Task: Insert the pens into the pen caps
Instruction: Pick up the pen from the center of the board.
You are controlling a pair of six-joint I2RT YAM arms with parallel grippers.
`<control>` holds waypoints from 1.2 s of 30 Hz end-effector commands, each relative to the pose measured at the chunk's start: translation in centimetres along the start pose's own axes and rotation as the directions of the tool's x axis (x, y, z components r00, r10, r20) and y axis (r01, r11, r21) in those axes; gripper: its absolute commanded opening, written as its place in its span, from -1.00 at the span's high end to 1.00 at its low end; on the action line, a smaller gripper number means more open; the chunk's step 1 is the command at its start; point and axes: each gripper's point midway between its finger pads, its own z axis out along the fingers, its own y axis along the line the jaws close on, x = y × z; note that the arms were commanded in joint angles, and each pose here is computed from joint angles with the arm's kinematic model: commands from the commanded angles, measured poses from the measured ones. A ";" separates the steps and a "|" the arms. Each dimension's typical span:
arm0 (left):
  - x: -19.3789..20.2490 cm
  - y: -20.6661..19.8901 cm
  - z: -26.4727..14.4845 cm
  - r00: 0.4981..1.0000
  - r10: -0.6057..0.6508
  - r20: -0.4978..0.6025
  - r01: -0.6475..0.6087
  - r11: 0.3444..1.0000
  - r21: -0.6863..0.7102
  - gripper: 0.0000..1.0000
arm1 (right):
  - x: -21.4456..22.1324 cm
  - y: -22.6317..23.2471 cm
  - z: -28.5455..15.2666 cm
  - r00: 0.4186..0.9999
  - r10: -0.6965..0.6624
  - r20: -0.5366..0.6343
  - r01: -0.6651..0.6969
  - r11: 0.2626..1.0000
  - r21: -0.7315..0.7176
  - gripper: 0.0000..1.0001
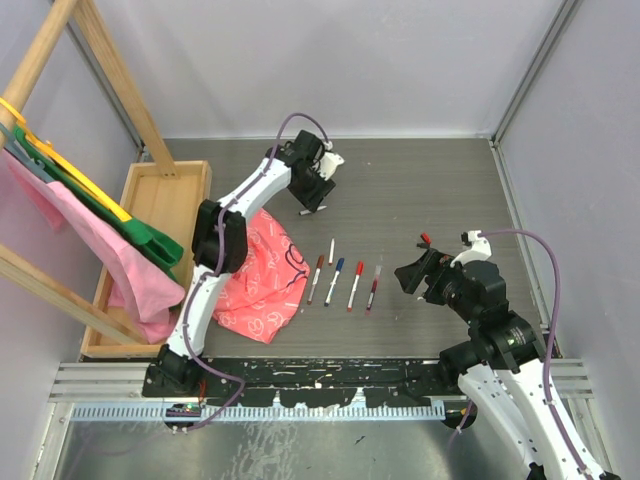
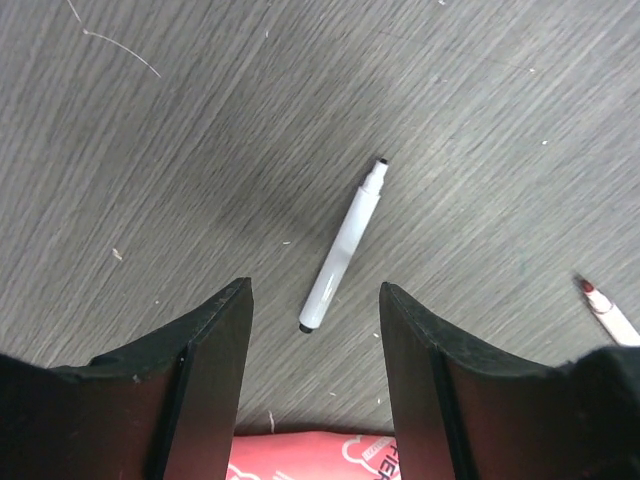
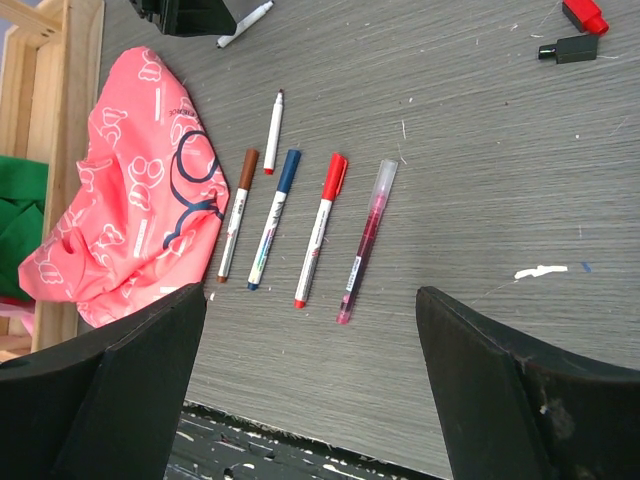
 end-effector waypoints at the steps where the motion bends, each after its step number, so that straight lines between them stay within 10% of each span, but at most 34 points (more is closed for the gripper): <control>1: -0.4 0.1 -0.5 1.000 0.008 0.011 -0.009 0.999 0.043 -0.10 | -0.7 0.8 0.2 1.000 -0.017 0.019 0.018 0.999 -0.035 -0.81; 36: 3.4 -2.0 1.5 0.995 -0.049 -0.083 0.056 0.994 0.092 0.66 | -0.8 1.1 0.0 0.999 -0.017 0.031 0.019 0.998 -0.058 -0.81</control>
